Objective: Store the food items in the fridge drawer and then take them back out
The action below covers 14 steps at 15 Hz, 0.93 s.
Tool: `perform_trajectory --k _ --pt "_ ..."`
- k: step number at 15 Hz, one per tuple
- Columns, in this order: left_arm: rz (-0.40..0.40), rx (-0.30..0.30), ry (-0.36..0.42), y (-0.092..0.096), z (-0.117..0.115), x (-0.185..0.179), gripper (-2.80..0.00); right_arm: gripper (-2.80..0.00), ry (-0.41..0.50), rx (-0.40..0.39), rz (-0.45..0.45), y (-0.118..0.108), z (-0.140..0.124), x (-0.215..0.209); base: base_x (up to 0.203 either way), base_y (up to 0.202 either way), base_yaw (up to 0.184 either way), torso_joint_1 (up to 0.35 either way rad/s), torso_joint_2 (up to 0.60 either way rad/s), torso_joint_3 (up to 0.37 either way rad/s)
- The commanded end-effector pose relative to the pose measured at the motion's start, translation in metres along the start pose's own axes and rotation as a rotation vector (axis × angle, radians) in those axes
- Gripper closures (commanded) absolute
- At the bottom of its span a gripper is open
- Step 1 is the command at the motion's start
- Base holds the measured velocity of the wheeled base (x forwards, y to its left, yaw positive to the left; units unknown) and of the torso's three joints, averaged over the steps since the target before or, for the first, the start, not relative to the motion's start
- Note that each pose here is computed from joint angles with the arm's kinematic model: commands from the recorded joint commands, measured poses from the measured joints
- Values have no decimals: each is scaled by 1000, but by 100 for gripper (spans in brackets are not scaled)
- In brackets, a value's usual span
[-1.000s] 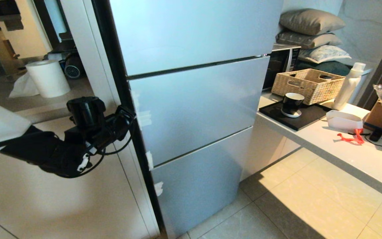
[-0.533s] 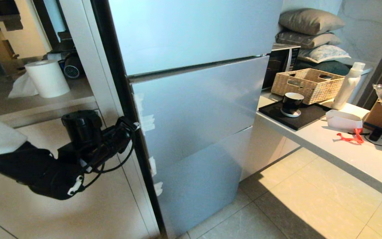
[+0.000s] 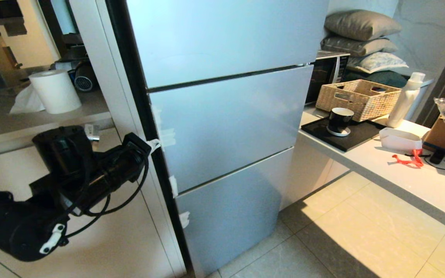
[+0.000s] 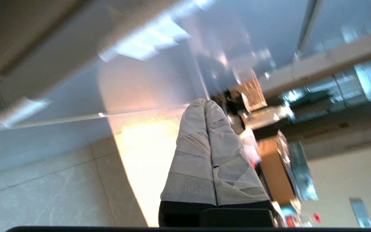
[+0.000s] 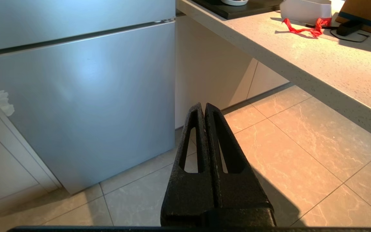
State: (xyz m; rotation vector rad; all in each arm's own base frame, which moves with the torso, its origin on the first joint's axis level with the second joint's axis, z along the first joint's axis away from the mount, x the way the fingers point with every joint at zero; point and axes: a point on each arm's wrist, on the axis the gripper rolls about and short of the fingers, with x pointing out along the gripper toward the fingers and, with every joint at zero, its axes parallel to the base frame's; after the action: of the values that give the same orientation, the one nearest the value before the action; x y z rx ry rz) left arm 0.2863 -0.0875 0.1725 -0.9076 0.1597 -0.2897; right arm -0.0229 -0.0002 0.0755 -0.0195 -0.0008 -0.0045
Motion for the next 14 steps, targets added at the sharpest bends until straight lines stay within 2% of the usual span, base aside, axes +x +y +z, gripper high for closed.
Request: perform_trajectory --k 1,4,6,12,14 --pt "-5 -3 -24 -2 4 -2 0 0 2 0 1 0 0 0 0 0 0 0 0 0" --pt "-13 0 -125 -8 25 8 0 0 1 0 0 0 0 0 0 0 0 0 0 0" --pt "19 -1 -193 -2 36 20 0 0 1 0 0 0 0 0 0 0 0 0 0 0" --pt "31 -8 -210 15 34 68 0 0 1 0 0 0 0 0 0 0 0 0 0 0" --pt "31 -12 -206 18 32 74 0 0 1 0 0 0 0 0 0 0 0 0 0 0"
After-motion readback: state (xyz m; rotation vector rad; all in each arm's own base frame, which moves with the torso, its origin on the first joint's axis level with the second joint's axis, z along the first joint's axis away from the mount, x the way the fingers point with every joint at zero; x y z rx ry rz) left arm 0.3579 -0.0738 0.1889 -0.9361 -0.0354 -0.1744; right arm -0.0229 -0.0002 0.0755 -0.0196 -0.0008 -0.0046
